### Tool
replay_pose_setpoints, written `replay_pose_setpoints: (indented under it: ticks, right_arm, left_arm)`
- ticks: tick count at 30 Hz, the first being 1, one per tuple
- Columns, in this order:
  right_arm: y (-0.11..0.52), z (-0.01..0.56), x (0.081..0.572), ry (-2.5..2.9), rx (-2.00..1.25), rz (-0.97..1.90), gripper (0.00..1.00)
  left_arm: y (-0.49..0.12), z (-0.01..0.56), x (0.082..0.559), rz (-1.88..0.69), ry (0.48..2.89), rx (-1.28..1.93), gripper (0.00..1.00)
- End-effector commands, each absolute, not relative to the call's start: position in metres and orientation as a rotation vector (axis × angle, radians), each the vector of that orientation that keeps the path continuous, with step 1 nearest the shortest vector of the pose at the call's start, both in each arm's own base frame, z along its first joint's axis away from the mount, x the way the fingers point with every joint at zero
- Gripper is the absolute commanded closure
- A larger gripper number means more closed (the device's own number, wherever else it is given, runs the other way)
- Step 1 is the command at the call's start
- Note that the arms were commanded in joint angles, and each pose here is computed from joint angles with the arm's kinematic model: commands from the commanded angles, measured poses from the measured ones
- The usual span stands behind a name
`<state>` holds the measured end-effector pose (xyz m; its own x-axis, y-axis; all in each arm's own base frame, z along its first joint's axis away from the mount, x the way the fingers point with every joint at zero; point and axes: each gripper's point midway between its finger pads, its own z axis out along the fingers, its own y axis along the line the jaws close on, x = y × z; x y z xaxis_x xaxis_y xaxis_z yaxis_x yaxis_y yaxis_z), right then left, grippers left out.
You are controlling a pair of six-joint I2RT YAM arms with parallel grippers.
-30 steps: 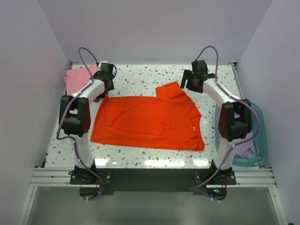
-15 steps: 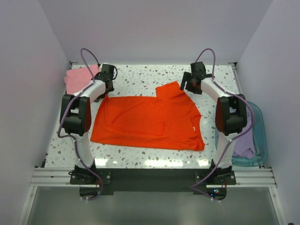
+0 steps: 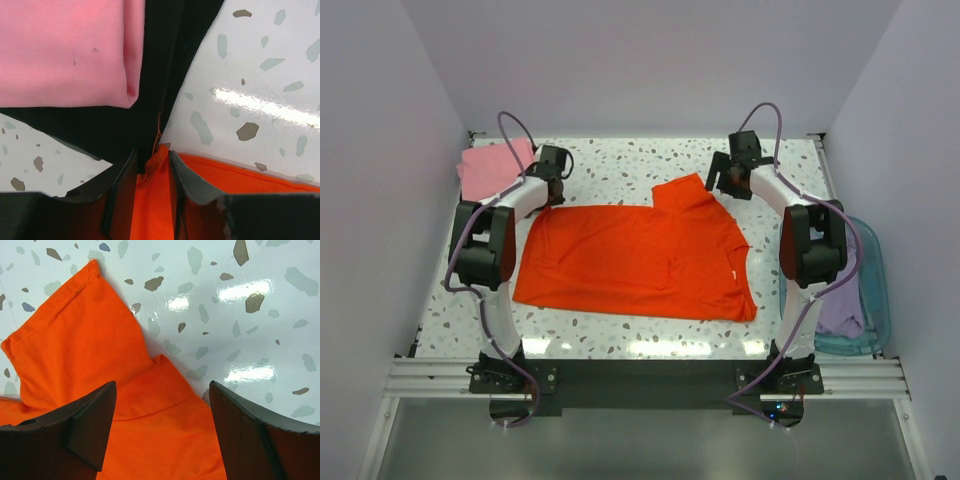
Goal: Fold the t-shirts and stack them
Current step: Fold the tshirt
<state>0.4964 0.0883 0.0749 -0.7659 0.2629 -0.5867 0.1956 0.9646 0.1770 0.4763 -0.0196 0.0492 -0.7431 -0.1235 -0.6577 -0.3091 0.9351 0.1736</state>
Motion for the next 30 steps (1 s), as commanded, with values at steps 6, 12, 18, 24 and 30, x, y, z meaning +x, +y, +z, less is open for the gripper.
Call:
replay_pose_setpoints:
  ticks: [6, 12, 18, 24, 30]
  right_arm:
    - [0.088, 0.08, 0.513, 2.417, 0.328, 0.17, 0.22]
    - [0.086, 0.074, 0.515, 2.425, 0.334, 0.17, 0.23]
    - [0.083, 0.073, 0.517, 2.423, 0.345, 0.174, 0.25]
    - [0.08, 0.069, 0.518, 2.429, 0.351, 0.175, 0.26]
    - [0.082, 0.062, 0.522, 2.441, 0.352, 0.188, 0.26]
  left_arm:
    - [-0.021, 0.058, 0.488, 0.356, 2.351, -0.317, 0.65]
    - [-0.022, 0.055, 0.492, 0.354, 2.355, -0.314, 0.66]
    - [-0.029, 0.055, 0.494, 0.327, 2.355, -0.305, 0.72]
    - [-0.033, 0.059, 0.498, 0.309, 2.34, -0.29, 0.76]
    - [-0.038, 0.072, 0.504, 0.276, 2.308, -0.282, 0.77]
